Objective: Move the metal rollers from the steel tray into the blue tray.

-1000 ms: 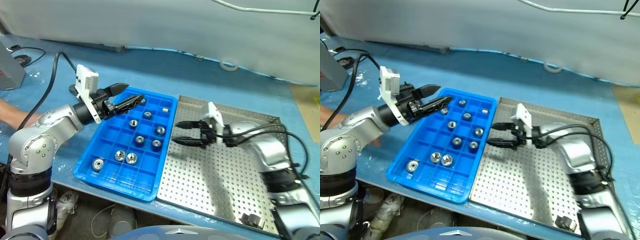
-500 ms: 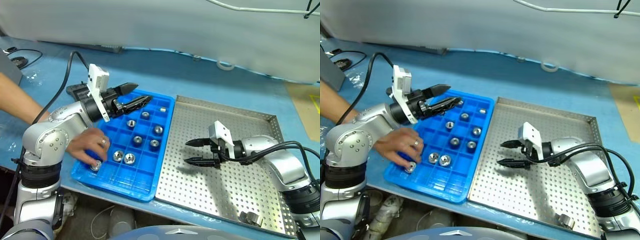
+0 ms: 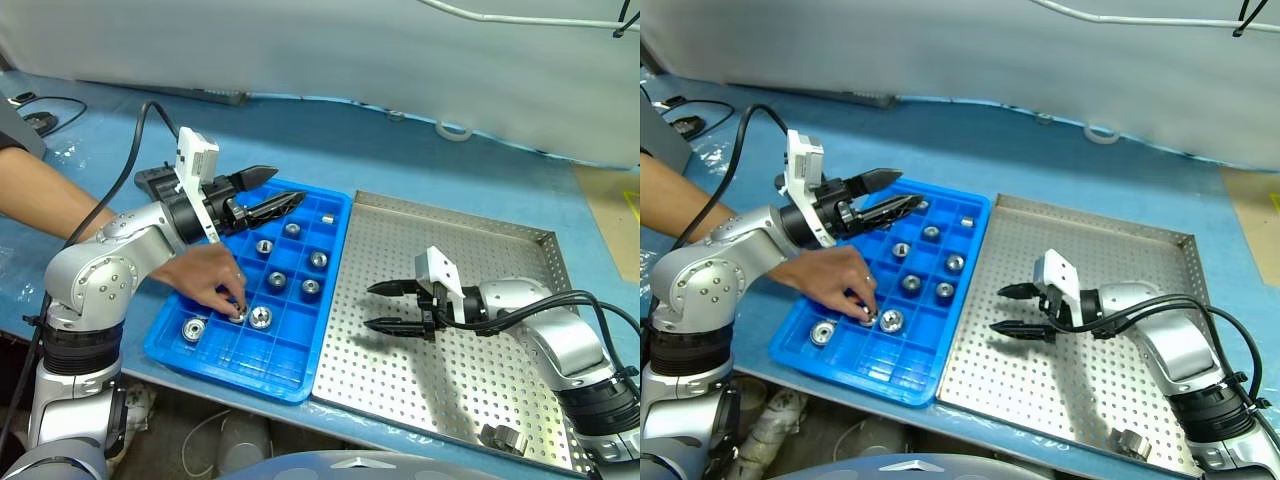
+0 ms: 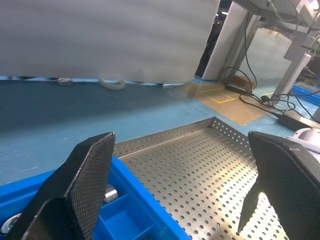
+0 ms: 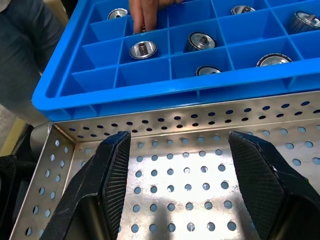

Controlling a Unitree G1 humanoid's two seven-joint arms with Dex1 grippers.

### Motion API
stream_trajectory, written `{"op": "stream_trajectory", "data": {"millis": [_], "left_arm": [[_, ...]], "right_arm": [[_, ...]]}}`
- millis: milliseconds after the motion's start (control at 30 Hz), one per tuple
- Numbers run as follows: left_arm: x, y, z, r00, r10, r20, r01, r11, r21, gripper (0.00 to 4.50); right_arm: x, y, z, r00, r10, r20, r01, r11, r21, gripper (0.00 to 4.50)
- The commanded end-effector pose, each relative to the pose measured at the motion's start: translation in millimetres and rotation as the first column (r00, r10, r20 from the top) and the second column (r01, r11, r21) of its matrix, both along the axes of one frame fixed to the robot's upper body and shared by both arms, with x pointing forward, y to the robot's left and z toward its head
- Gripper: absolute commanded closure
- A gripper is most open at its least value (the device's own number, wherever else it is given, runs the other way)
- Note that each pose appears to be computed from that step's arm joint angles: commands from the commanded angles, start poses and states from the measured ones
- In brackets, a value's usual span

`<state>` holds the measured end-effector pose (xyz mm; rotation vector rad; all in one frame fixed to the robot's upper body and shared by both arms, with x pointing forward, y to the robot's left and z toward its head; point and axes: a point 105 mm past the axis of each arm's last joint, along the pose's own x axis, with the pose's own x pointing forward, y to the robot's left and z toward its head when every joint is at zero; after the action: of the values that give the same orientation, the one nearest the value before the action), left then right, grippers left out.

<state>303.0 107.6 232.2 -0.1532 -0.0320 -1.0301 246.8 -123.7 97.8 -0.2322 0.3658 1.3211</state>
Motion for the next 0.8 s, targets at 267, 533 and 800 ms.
{"op": "stream_trajectory", "data": {"millis": [267, 533, 800], "left_arm": [[-4.5, -3.6, 9.8, 0.999, -0.031, 0.043, 0.031, 1.0, -0.002, 0.0], [-4.2, -4.4, 9.6, 0.998, -0.036, 0.043, 0.037, 0.999, -0.001, 0.0], [-3.4, -4.2, 10.3, 0.998, -0.035, 0.044, 0.035, 0.999, 0.002, 0.0]], "right_arm": [[8.9, -10.1, 9.8, 0.997, -0.055, 0.049, 0.055, 0.998, 0.008, 1.25], [12.6, -10.1, 14.1, 0.994, -0.089, 0.066, 0.087, 0.996, 0.021, 1.25], [17.5, -13.9, 19.0, 0.988, -0.131, 0.08, 0.129, 0.991, 0.028, 1.25]]}}
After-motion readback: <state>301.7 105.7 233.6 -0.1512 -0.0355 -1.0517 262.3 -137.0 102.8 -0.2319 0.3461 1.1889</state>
